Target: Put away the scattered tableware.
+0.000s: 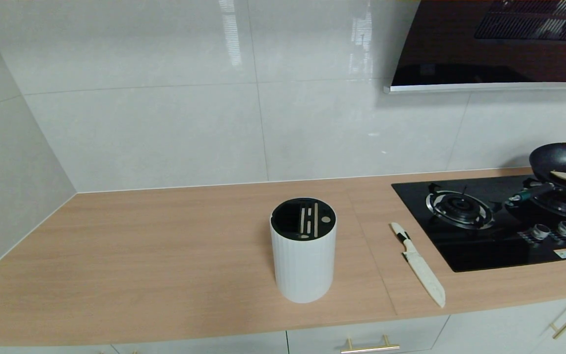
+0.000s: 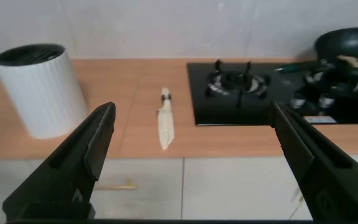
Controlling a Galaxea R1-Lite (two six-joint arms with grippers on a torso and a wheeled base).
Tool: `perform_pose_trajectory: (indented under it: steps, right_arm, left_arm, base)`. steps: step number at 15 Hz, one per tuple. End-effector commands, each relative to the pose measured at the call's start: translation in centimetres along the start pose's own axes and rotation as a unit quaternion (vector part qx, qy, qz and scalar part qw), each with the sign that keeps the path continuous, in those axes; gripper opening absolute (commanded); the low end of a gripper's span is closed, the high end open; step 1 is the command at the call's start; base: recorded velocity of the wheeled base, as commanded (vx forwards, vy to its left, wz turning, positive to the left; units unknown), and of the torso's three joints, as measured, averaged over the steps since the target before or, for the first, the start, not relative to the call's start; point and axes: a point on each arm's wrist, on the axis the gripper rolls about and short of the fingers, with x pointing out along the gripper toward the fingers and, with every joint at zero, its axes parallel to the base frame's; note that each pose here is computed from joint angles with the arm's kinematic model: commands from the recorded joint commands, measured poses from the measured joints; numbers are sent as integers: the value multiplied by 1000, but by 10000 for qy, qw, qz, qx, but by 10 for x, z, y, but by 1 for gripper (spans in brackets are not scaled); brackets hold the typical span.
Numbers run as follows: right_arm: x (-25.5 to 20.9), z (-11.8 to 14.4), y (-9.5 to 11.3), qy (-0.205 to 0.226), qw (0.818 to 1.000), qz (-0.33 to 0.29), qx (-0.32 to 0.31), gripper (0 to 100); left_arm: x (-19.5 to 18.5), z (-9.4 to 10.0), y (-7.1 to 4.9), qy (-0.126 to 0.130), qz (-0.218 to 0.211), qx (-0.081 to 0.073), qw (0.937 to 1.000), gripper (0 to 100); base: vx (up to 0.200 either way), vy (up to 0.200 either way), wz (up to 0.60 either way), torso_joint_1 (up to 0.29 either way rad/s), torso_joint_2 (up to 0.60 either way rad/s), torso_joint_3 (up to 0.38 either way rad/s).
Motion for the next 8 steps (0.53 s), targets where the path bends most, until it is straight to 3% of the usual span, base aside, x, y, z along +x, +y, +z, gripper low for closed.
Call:
perform_pose_trajectory:
  steps: [1,3,6,8]
  right_arm:
    - [61,41,-3,1252,9918,234,99,100]
    - [121,60,-1,1966,9792,489,98,100]
    - [201,47,2,2885,9557,569,114,100]
    - [260,26,3,2922,9548,530,92,100]
  left_arm:
    - [0,0,0,-1,2,-3,10000,100]
    - [0,0,0,-1,2,-3,10000,100]
    - [0,0,0,-1,2,-3,10000,100]
    - [0,0,0,-1,2,-3,10000,100]
  base:
    - [0,0,0,0,0,0]
    - [0,0,0,0,0,0]
    - [0,0,0,0,0,0]
    - [0,0,0,0,0,0]
